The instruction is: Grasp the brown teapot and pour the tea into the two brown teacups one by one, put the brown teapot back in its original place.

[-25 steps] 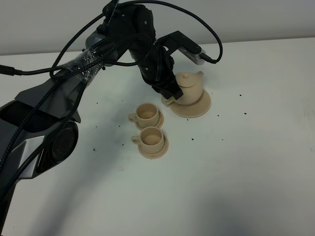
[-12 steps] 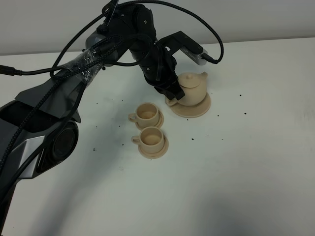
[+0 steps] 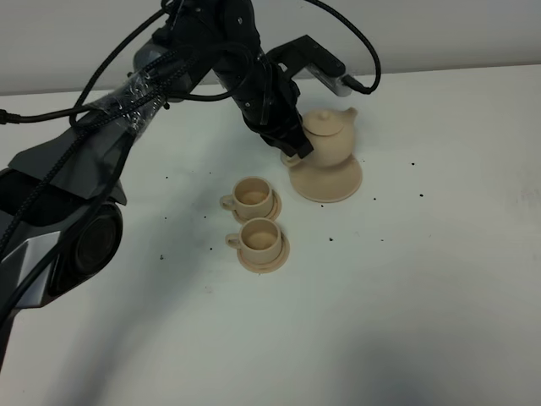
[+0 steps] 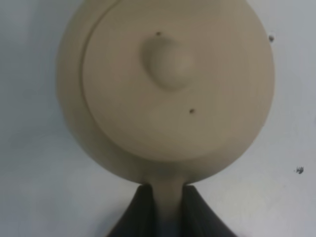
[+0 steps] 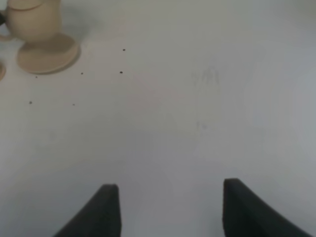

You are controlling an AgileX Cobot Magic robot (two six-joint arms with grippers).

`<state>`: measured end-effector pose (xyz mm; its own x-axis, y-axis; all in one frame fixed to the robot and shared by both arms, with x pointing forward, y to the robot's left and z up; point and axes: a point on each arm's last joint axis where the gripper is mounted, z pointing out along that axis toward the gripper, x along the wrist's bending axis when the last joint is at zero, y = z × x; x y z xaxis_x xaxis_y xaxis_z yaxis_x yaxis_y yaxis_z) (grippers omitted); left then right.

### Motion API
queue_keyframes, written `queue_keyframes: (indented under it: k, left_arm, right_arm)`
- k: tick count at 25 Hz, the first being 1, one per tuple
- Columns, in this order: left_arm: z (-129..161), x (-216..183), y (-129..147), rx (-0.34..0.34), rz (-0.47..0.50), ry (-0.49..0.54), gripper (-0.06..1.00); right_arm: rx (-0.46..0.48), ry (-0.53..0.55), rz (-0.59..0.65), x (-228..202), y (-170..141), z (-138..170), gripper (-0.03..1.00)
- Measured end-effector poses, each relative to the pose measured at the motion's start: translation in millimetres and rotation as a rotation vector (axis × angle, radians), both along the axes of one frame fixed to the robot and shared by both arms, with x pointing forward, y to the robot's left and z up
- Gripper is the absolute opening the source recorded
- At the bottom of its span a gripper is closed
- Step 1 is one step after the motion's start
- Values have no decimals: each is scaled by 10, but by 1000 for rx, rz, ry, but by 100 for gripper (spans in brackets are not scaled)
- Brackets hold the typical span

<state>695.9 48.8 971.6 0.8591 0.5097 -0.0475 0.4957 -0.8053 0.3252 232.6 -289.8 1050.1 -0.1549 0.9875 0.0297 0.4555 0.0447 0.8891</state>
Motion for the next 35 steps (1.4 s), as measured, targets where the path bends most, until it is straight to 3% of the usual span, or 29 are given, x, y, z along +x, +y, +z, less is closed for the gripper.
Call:
queue_keyframes:
  k: [4,16,24,35]
  left_arm:
    - [196,4,70,-20,7,-34,15]
    - [376,-48,151,-63,-5,-35,15]
    - [268,-162,449,-28,3,61,15]
    - [362,-530,821,7,-14,135,15]
  right_arm:
    - [0,0,0,0,0,0,49]
    - [0,0,0,0,0,0,49]
    - [0,0,0,0,0,0,49]
    - [0,0,0,0,0,0,49]
